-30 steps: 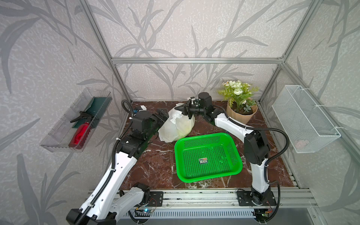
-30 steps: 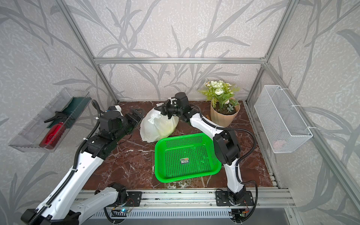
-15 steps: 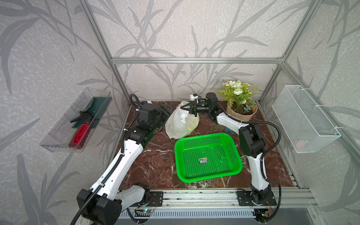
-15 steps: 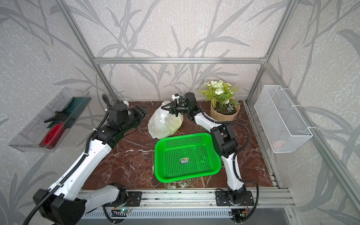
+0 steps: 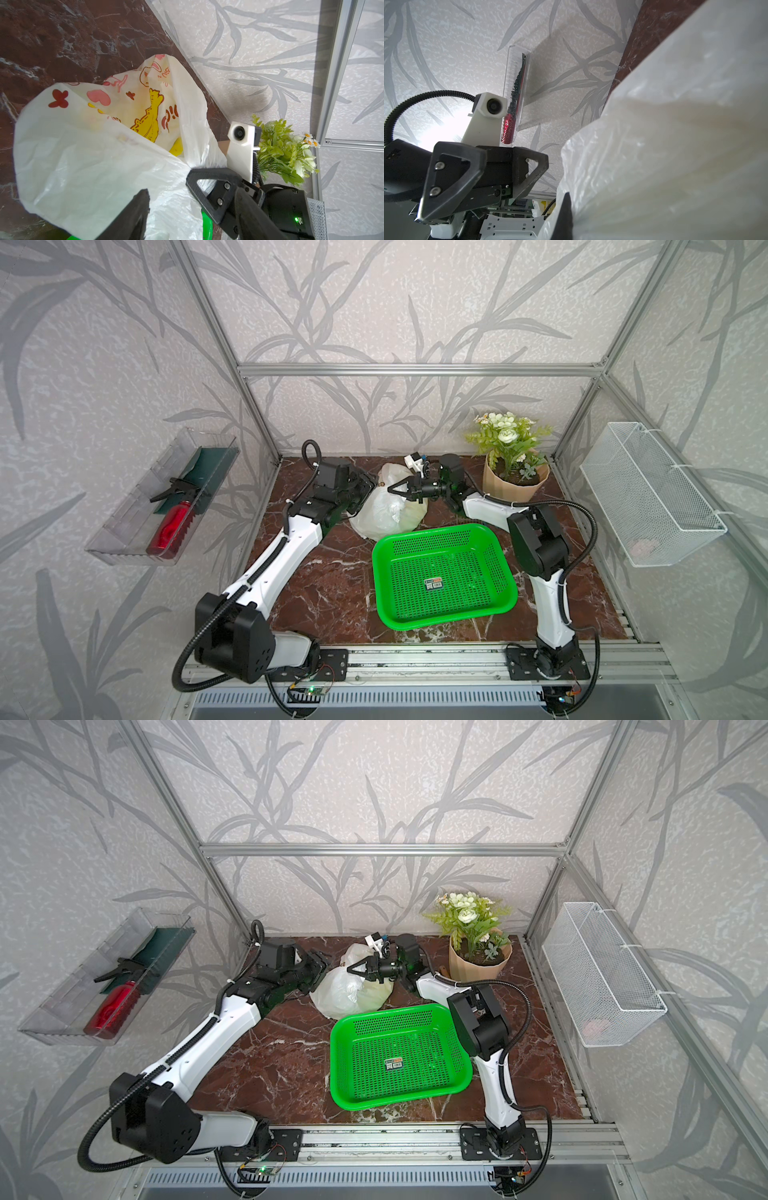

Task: Place the banana into a plastic bag & tie a knot
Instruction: Cross the plastic bag at the center of the board.

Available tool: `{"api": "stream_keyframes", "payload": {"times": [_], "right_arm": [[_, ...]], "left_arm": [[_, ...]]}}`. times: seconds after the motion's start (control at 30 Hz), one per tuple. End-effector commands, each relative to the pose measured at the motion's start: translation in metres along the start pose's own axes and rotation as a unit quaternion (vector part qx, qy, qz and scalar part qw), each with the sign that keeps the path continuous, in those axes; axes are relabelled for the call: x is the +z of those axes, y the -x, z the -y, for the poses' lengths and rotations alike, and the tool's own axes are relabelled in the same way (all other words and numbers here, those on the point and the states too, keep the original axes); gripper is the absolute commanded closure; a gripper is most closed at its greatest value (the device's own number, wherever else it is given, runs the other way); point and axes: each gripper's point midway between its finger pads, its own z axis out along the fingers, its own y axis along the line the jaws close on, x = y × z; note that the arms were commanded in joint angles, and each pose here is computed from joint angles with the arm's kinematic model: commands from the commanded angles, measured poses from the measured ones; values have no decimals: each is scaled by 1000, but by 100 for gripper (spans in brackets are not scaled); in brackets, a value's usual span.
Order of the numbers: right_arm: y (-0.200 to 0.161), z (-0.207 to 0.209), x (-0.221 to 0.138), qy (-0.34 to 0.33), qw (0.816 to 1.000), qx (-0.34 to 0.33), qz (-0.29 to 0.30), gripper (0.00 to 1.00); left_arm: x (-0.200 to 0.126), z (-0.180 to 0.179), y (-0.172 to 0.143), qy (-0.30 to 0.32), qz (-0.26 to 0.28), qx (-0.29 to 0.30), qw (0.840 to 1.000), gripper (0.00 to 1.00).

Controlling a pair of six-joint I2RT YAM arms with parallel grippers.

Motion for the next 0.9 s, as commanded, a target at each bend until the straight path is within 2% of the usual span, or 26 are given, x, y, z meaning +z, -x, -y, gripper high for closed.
{"api": "stream_keyframes", "payload": {"times": [0.0,0.17,0.4,0.5,0.67,0.87], "right_arm": [[5,-23,-5,-8,998,-69,12,100],[5,-27,-8,-17,996,-83,16,100],[-1,-26,-14,-53,992,-114,8,100],[-3,-26,-13,-48,992,-114,-1,100],[-6,-25,-12,-45,993,-106,-12,100],[-7,-21,-10,-45,994,-101,-15,100]], "left_arm": [[1,16,10,-15,7,1,1000,27],[24,-2,8,29,-17,11,999,21],[44,-16,-6,54,-59,-30,996,26],[49,-23,-5,50,-49,-61,996,33],[61,-7,0,17,-49,-96,994,28],[68,-7,-28,24,-122,-145,982,32]]}}
